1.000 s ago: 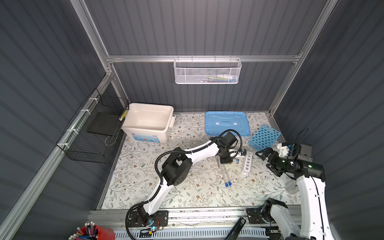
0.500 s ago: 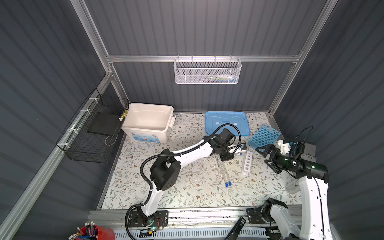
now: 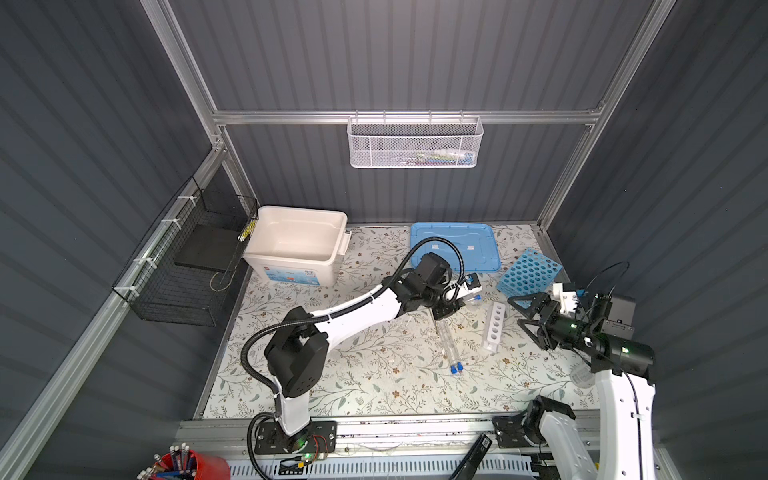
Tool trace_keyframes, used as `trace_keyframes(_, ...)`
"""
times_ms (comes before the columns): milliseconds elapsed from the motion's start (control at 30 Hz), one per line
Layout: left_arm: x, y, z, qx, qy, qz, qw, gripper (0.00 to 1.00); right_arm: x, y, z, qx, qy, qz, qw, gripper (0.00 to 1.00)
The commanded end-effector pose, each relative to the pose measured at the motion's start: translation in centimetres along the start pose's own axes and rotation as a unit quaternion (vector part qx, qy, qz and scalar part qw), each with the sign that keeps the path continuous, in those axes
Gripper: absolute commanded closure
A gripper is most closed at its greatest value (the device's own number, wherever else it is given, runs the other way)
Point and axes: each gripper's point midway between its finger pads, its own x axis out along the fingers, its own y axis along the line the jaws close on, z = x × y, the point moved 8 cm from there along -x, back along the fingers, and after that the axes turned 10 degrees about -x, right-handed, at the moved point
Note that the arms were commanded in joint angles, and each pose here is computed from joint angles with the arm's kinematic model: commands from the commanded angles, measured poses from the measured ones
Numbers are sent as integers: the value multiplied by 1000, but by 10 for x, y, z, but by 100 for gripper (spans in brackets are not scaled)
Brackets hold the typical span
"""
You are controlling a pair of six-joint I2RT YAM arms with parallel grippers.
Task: Organize the chemistry lab equipment
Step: 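Lift the blue-capped test tube upright with the left gripper, then bring the right gripper to the held tube while the left gripper holds it up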
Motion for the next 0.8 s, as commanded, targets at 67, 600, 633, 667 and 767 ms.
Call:
trace_keyframes(67,-23,-9,8,-21,-52,-18,998,93,6,-1,0,13,25,12,1000,20)
trace_keyframes(600,-36,-16,-4,-22,-79,-9,997,93,55,40,38,-46,136,-37,989,44)
trace_keyframes(633,-36,-17,-4,-21,-79,-10,997,93,60,41,40,-50,150,-41,987,45)
trace_keyframes(667,-36,-17,-5,-21,-79,-10,997,93,63,43,40,-55,160,-44,985,45)
trace_keyframes(767,-36,-17,-6,-19,-76,-9,997,93,74,45,40,-63,183,-58,979,47)
